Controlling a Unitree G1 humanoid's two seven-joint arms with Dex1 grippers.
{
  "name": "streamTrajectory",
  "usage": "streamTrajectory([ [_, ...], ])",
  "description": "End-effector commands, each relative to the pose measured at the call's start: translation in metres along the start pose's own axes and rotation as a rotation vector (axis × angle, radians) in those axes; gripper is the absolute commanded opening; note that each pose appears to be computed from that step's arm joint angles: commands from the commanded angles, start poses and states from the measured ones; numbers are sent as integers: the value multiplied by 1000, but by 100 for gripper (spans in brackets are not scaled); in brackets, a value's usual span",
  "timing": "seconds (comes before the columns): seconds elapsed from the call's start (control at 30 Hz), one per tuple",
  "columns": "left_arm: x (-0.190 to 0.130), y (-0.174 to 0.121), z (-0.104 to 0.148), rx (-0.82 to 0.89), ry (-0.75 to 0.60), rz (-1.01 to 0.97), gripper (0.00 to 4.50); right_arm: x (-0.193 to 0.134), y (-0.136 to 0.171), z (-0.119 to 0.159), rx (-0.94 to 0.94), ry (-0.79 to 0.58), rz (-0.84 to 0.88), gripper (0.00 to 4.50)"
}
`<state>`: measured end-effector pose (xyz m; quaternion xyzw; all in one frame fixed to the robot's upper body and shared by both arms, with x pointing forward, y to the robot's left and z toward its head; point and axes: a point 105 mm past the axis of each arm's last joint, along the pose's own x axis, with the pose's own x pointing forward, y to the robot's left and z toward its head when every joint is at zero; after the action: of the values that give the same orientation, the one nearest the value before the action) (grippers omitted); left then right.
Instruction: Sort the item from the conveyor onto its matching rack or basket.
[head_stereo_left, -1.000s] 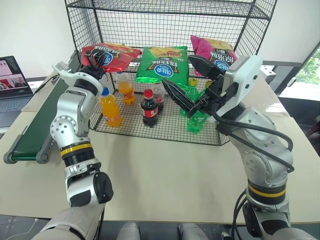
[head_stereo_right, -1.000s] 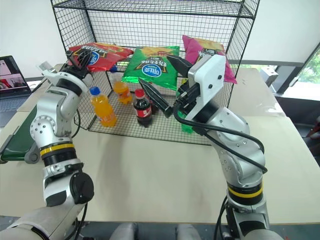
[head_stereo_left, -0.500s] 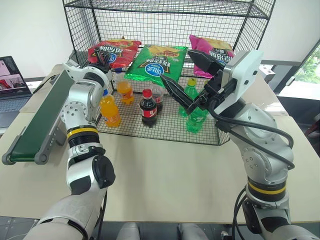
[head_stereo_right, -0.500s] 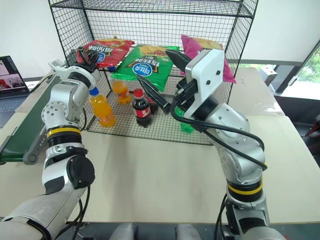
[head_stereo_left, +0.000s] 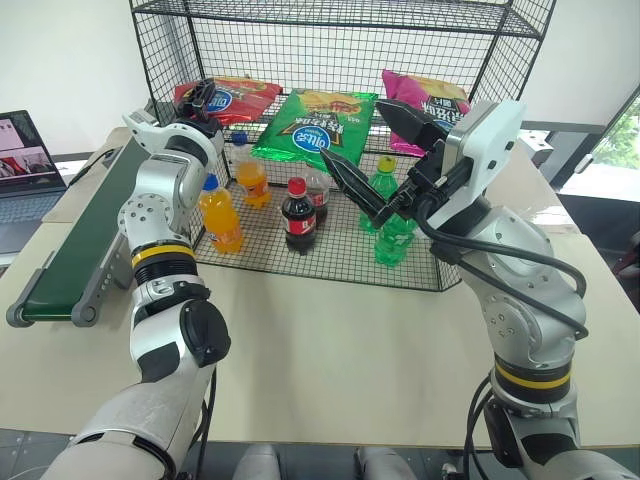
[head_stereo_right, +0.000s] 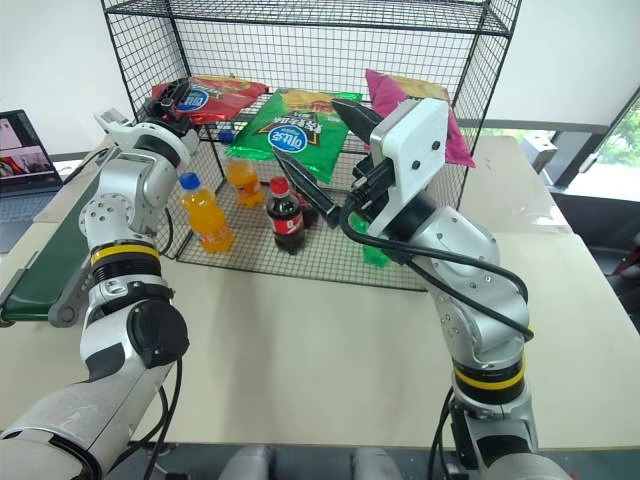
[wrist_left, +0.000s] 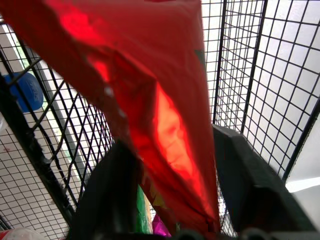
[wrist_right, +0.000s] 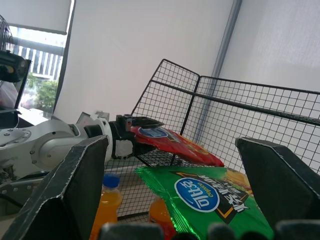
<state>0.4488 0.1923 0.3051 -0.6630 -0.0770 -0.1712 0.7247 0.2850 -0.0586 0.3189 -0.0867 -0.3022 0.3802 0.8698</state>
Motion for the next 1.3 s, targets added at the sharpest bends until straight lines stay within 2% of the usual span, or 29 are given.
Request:
streamTrajectory([
  [0.03, -8, -25, 7, 30, -8, -74, 404, -1, -1, 10, -17, -38, -6, 450],
  [0.07, -12, -27, 6, 39, 1, -77, 447, -1, -1, 10, -16, -38, -5, 450],
  [0.5, -67, -32, 6, 113, 30, -34, 447, 3, 4, 3, 25, -47, 30, 450],
  [0.63, -88, -40, -2, 219, 112, -76, 447, -2, 4, -3, 38, -28, 26, 450],
  [0.73, -109, -32, -11, 409, 226, -59, 447, -16, 6, -12, 30, 26, 21, 450],
  [0.8, -120, -15, -12, 527, 275, -2, 447, -27, 8, -20, 38, 67, 2, 450],
  [0.87, -127, -2, -11, 635, 300, 46, 447, -37, 9, -27, 49, 103, -24, 450],
  [1.0, -133, 28, -8, 955, 297, 126, 447, -64, 16, -50, 67, 211, -94, 450],
  [1.13, -150, 84, -39, 1430, 493, 124, 447, -107, 12, -90, 80, 375, -297, 450],
  [1.3, -161, 118, -53, 1536, 529, 62, 447, -138, 9, -112, 46, 474, -418, 450],
])
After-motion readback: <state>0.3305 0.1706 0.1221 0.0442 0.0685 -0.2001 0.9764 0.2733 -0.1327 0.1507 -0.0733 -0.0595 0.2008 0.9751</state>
